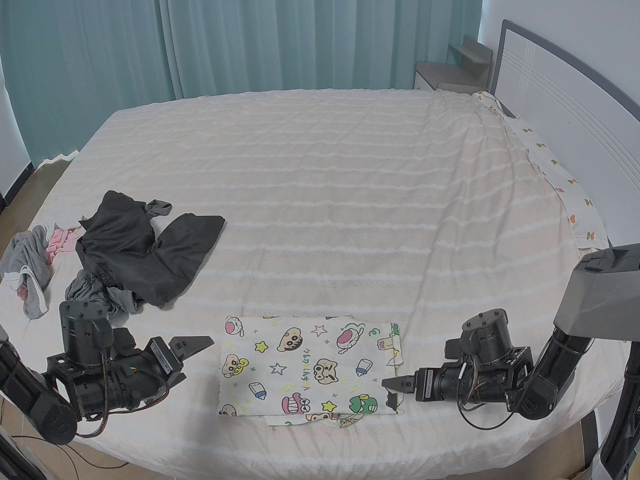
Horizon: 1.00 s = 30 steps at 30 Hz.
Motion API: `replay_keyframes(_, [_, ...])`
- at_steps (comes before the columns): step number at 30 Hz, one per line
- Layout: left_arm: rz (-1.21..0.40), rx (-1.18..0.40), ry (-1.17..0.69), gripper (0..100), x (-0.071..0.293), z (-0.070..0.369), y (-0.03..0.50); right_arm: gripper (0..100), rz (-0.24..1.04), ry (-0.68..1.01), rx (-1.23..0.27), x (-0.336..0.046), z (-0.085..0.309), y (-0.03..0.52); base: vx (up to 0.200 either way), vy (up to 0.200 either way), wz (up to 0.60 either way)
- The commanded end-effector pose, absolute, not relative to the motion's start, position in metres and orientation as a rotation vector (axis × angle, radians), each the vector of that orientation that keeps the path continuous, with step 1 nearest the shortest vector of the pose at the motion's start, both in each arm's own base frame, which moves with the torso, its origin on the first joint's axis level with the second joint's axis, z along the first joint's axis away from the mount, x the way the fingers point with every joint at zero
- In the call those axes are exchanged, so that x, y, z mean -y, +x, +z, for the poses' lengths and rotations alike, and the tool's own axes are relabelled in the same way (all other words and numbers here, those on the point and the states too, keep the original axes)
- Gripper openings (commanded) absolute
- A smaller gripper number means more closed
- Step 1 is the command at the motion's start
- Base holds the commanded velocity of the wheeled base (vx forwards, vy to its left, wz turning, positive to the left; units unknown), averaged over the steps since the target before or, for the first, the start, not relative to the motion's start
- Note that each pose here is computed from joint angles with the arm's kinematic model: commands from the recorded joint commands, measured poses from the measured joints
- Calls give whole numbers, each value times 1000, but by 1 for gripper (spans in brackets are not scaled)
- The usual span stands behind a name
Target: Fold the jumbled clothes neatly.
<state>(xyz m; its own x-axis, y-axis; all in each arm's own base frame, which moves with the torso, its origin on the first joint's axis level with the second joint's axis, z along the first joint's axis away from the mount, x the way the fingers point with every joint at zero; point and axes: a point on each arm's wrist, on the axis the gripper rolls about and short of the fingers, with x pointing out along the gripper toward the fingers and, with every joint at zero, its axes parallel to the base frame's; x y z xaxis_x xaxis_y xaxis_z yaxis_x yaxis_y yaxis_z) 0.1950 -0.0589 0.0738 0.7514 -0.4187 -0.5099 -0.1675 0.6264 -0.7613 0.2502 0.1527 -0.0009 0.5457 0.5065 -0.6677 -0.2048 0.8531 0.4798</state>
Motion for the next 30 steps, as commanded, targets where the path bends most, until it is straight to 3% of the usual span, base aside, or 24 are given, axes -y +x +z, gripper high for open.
replay_keyframes(1, [-140, -773, -806, 100, 68, 51, 233, 100, 491, 441, -814, -149, 3, 269, 0, 0, 0])
replay_keyframes(10, [-182, -902, -565, 100, 77, 0, 250, 100, 508, 436, -787, -165, -20, 297, 0, 0, 0])
replay_keyframes(30, [-195, -824, -590, 100, 86, -31, 286, 100, 532, 441, -778, -174, -31, 300, 0, 0, 0])
